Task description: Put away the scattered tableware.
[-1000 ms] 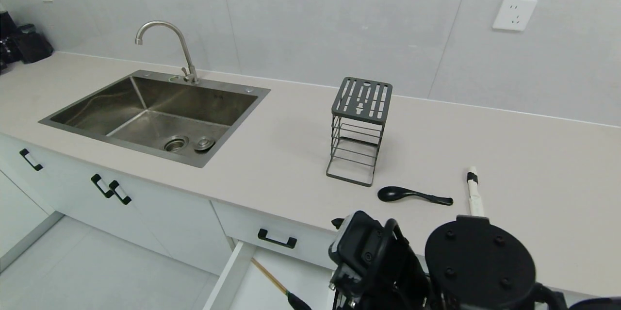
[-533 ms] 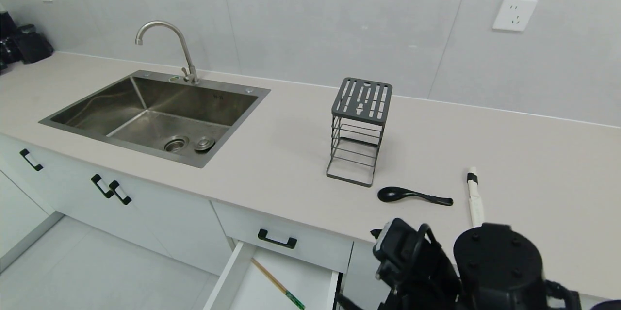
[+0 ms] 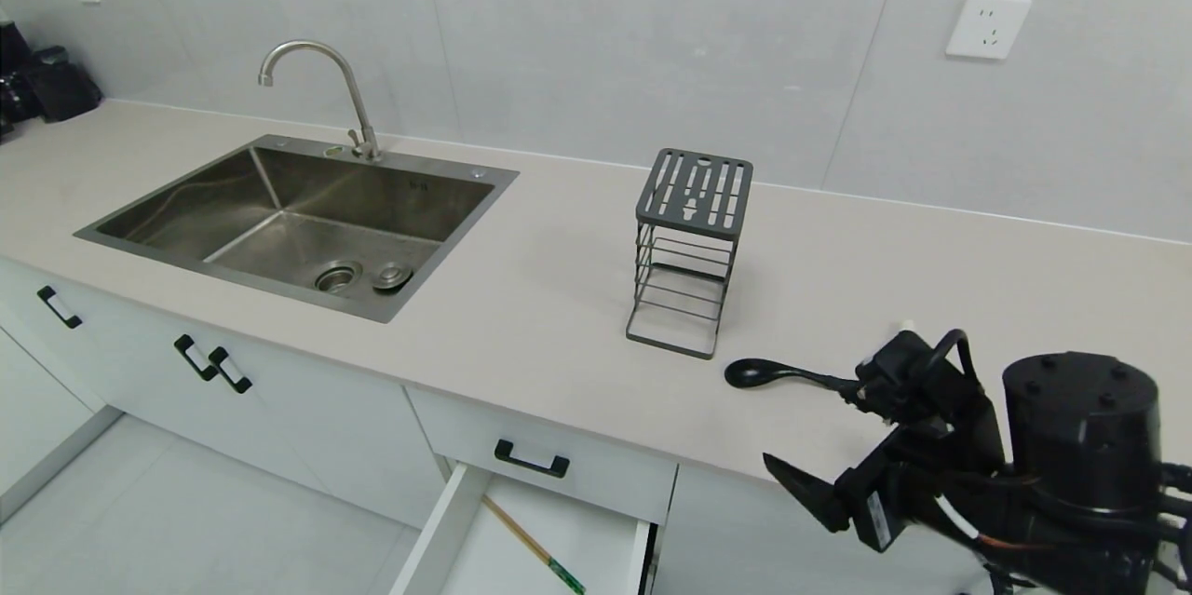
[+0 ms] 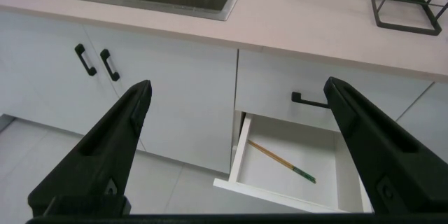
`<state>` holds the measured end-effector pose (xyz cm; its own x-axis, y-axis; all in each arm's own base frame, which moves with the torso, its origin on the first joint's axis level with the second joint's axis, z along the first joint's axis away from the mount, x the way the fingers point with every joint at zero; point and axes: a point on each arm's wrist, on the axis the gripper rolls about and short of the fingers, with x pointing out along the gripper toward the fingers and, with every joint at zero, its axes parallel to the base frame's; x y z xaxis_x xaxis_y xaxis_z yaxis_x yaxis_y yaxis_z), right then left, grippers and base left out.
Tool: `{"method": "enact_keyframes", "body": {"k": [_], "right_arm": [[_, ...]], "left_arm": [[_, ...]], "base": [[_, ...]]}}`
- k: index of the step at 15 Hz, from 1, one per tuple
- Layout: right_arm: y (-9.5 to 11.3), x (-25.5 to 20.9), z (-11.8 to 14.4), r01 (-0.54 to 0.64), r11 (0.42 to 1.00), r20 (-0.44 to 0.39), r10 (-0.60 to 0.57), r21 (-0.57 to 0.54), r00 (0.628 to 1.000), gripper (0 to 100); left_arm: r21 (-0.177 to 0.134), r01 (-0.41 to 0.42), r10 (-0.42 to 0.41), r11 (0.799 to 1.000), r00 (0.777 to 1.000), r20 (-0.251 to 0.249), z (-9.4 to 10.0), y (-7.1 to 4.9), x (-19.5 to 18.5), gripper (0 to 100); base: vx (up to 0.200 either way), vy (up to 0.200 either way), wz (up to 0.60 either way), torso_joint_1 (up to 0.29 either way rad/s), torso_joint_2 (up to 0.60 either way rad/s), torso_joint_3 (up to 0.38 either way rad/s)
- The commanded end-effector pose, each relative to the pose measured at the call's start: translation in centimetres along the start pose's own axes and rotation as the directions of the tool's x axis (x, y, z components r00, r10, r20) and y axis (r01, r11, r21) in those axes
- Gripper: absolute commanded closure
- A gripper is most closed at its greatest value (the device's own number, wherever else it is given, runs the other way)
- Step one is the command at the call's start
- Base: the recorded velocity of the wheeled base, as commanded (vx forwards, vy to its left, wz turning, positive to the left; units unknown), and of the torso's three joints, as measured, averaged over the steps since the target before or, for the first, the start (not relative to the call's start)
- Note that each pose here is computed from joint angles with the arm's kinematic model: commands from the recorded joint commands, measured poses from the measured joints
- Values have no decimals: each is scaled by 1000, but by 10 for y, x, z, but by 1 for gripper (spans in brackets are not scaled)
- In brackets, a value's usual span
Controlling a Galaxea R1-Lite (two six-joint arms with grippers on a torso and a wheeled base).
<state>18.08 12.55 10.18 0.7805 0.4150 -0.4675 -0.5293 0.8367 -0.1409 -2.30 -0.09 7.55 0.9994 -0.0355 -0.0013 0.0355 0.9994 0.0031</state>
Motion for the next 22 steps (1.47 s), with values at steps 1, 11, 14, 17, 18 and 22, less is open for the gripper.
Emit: {"method": "enact_keyframes", "body": {"k": [1, 11, 14, 17, 18, 22], "right_arm": [[-37, 6, 2, 87, 993, -21, -86, 76, 996, 0], [-73, 56, -23, -144, 989, -92, 146, 25, 985, 0], [-81, 81, -28, -141, 990, -115, 143, 29, 983, 0], [-97, 109, -27, -99, 995, -54, 100, 22, 994, 0], [-98, 112, -31, -100, 995, -56, 101, 25, 993, 0], [-98, 115, -37, -147, 989, -60, 146, -4, 987, 0]], "left_arm": [[0, 0, 0, 1000, 1000, -2, 0, 0, 0, 0], [0, 0, 0, 1000, 1000, -2, 0, 0, 0, 0], [1, 0, 0, 1000, 1000, -2, 0, 0, 0, 0], [0, 0, 0, 1000, 1000, -2, 0, 0, 0, 0], [0, 0, 0, 1000, 1000, -2, 0, 0, 0, 0], [0, 0, 0, 1000, 1000, -2, 0, 0, 0, 0]], "base": [[0, 0, 0, 0, 0, 0], [0, 0, 0, 0, 0, 0], [0, 0, 0, 0, 0, 0], [0, 0, 0, 0, 0, 0], [0, 0, 0, 0, 0, 0], [0, 0, 0, 0, 0, 0]]}}
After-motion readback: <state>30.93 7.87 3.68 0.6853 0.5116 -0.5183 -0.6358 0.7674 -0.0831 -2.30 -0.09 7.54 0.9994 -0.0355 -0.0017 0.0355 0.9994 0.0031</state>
